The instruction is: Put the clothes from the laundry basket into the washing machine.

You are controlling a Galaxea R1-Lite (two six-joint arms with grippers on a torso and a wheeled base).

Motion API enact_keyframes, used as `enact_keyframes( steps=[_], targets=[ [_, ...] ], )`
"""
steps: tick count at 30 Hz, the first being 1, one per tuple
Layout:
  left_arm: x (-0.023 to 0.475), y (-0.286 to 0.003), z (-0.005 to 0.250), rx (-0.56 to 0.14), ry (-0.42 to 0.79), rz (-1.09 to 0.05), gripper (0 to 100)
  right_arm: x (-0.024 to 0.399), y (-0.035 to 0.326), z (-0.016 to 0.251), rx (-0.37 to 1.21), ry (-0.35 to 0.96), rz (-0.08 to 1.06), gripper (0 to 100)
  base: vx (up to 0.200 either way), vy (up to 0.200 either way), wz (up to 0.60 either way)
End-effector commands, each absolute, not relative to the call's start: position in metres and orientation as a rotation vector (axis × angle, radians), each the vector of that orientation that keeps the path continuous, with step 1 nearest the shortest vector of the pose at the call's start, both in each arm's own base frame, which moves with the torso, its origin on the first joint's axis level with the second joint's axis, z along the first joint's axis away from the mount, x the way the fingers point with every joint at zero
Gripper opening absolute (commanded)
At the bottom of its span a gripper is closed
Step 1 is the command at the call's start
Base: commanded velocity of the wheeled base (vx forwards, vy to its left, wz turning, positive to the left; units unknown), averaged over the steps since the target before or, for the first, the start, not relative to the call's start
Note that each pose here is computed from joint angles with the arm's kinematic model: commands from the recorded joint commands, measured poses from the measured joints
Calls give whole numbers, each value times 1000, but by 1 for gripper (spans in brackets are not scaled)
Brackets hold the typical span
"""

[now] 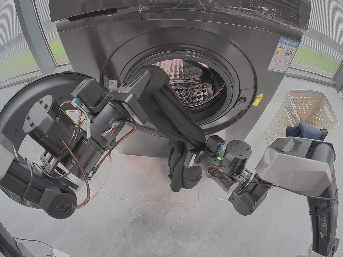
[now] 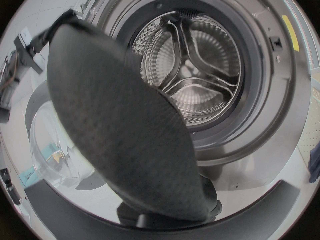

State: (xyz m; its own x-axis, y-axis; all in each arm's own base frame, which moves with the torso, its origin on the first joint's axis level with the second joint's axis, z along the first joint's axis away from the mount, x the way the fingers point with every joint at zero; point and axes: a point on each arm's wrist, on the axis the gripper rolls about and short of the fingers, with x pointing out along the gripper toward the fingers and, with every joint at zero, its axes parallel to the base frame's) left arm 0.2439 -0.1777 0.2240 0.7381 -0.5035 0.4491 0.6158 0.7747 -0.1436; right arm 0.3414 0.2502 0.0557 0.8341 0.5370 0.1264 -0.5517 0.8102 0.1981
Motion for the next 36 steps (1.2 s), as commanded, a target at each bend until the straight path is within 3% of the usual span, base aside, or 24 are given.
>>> enact_keyframes(
  steps=[1, 3, 12, 19, 35, 36],
  targets=[
    [250, -161, 213, -273, -366, -562, 0, 334, 229, 95, 248, -132, 558, 0, 0, 0, 0],
    [246, -156, 197, -255, -303, -554, 0, 330, 220, 112, 255, -165, 548, 0, 0, 0, 0],
    [244, -139, 150, -197, -113, -506, 0, 314, 210, 143, 269, -223, 553, 0, 0, 0, 0],
    [249, -140, 110, -146, 32, -490, 0, 310, 211, 149, 277, -235, 563, 0, 0, 0, 0],
    [258, -147, 86, -122, 105, -495, 0, 309, 215, 147, 276, -229, 572, 0, 0, 0, 0],
    [257, -147, 85, -121, 108, -498, 100, 309, 215, 147, 276, -229, 572, 0, 0, 0, 0]
  ],
)
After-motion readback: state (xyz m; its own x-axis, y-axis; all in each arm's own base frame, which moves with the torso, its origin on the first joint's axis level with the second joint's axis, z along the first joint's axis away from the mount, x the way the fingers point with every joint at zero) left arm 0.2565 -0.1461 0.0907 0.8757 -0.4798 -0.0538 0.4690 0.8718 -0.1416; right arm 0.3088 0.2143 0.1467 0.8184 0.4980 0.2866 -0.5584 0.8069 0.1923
